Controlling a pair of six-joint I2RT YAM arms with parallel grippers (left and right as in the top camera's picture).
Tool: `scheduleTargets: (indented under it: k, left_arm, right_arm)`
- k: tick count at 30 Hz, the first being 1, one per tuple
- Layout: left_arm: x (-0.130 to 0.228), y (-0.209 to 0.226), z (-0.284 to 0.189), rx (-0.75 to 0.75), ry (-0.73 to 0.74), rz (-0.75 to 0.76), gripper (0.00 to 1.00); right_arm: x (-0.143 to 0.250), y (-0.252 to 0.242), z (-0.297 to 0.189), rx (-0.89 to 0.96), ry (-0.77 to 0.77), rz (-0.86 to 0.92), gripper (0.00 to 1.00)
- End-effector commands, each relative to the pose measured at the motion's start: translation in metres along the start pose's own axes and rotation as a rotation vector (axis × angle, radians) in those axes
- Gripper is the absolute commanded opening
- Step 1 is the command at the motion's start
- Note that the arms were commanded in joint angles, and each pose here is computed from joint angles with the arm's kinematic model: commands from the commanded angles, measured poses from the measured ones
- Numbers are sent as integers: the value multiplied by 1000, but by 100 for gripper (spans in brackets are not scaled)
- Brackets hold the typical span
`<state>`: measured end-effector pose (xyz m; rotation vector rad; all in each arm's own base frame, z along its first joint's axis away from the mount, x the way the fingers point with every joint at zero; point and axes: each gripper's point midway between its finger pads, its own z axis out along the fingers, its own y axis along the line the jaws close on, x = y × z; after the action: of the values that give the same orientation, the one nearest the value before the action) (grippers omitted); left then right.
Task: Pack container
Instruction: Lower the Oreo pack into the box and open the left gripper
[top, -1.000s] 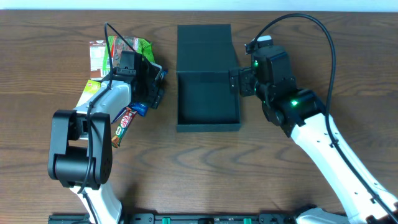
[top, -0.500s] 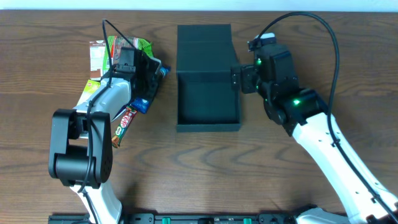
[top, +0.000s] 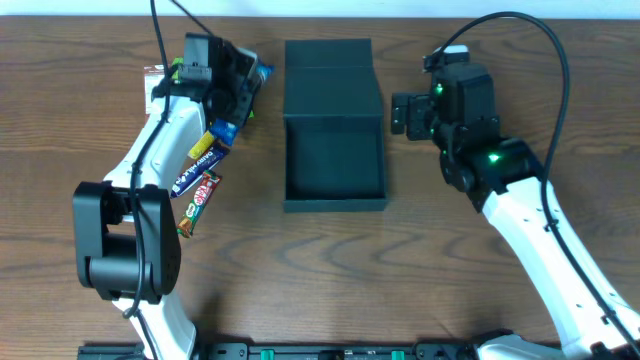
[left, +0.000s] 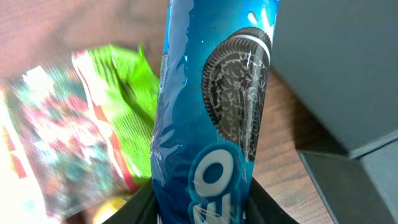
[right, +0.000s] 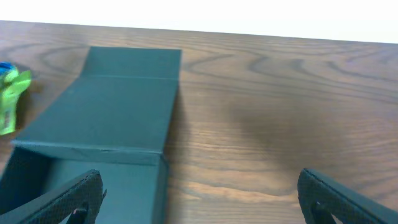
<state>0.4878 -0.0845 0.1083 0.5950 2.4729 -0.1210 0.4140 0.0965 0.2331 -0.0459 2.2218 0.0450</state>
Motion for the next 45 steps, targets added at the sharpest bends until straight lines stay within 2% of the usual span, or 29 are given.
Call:
scheduleTargets:
  k: [1, 4, 9, 15, 18, 23, 27, 30, 36, 41, 42, 43, 45]
  left_arm:
    - [-44, -17, -37, 9, -117, 195, 29]
    - [-53, -45, -42, 38, -124, 326, 28]
    - [-59, -127, -42, 134, -142, 559, 28]
    - [-59, -180, -44, 201, -152, 586, 25]
    - [-58, -193, -46, 225, -140, 476, 25]
    - [-49, -193, -43, 245, -63, 157, 24]
    - [-21, -193, -39, 238, 75, -55, 22]
    - [3, -178, -31, 138, 183, -202, 20]
    - [17, -167, -27, 40, 239, -385, 20]
    - [24, -165, -29, 14, 268, -458, 18]
    - [24, -165, -29, 15, 268, -460, 23]
    - [24, -165, -29, 14, 266, -459, 39]
    - [23, -165, -29, 15, 264, -459, 47]
  right_arm:
    - [-2, -21, 3, 54, -2, 14, 99]
    - [-3, -40, 4, 89, 2, 41, 99]
    - [-4, -74, 5, 152, 2, 89, 99]
    - [-3, -89, 5, 181, 5, 111, 99]
    - [-3, -92, 5, 186, 6, 114, 99]
    - [-2, -92, 5, 187, 13, 114, 99]
    - [-2, -92, 5, 187, 13, 114, 99]
    - [-2, -92, 5, 187, 12, 114, 99]
    - [-1, -90, 5, 175, 14, 115, 99]
    - [-1, -90, 5, 175, 14, 115, 99]
    - [-1, -90, 5, 175, 14, 115, 99]
    - [-1, -90, 5, 174, 14, 116, 99]
    - [-1, -88, 5, 162, 15, 118, 99]
